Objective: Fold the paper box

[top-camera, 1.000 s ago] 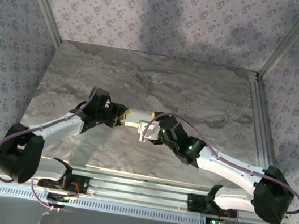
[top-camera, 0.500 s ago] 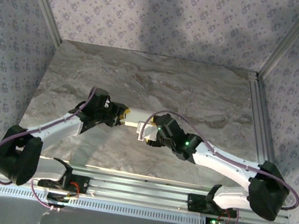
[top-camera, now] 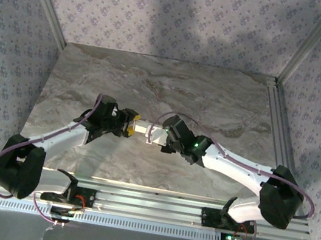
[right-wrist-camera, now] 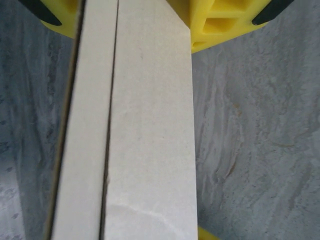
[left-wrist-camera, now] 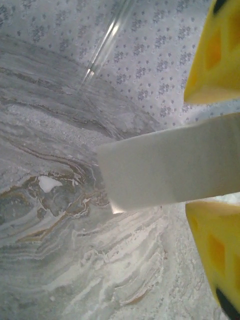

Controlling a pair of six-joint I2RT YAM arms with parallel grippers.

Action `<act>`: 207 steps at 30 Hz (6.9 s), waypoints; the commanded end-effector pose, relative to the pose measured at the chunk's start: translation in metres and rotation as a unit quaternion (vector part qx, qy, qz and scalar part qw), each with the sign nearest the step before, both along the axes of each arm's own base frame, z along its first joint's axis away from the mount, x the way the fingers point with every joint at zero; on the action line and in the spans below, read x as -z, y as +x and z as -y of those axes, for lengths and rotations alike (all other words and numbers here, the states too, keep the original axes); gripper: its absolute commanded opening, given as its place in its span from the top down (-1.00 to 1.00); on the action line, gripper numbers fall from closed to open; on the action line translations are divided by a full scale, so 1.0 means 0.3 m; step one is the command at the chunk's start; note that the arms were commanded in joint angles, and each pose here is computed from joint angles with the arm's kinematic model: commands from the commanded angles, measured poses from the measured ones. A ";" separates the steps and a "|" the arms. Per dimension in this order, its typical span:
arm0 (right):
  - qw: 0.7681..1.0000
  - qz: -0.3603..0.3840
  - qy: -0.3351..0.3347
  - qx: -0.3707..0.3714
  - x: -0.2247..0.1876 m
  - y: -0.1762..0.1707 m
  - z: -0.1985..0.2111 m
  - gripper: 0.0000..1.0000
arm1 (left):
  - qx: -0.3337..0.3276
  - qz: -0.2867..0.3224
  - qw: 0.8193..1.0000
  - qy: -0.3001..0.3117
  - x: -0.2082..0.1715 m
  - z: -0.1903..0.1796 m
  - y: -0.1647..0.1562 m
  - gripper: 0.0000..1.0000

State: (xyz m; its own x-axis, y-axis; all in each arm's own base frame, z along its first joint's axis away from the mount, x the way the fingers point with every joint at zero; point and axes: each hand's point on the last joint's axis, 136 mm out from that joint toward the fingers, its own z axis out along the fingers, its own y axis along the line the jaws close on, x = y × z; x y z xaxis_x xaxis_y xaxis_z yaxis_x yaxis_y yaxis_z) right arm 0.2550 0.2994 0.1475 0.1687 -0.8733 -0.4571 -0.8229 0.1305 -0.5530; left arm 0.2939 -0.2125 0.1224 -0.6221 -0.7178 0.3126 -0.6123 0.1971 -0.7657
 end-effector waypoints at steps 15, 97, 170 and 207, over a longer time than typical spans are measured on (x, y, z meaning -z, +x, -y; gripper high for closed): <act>0.981 -0.194 -0.012 -0.003 0.009 -0.149 0.119 0.49 | 0.154 0.264 0.934 0.186 -0.262 -0.118 -0.091 0.02; 0.971 -0.235 -0.041 -0.010 0.083 -0.093 0.061 0.28 | 0.474 0.401 0.699 0.355 -0.204 0.063 -0.188 0.53; 0.983 -0.178 -0.041 -0.013 0.101 -0.052 0.061 0.31 | 0.375 0.415 0.764 0.321 -0.100 0.093 -0.237 0.96; 0.987 -0.146 -0.060 -0.026 0.131 -0.029 0.085 0.27 | 0.337 0.386 0.789 0.340 -0.111 0.050 -0.248 0.45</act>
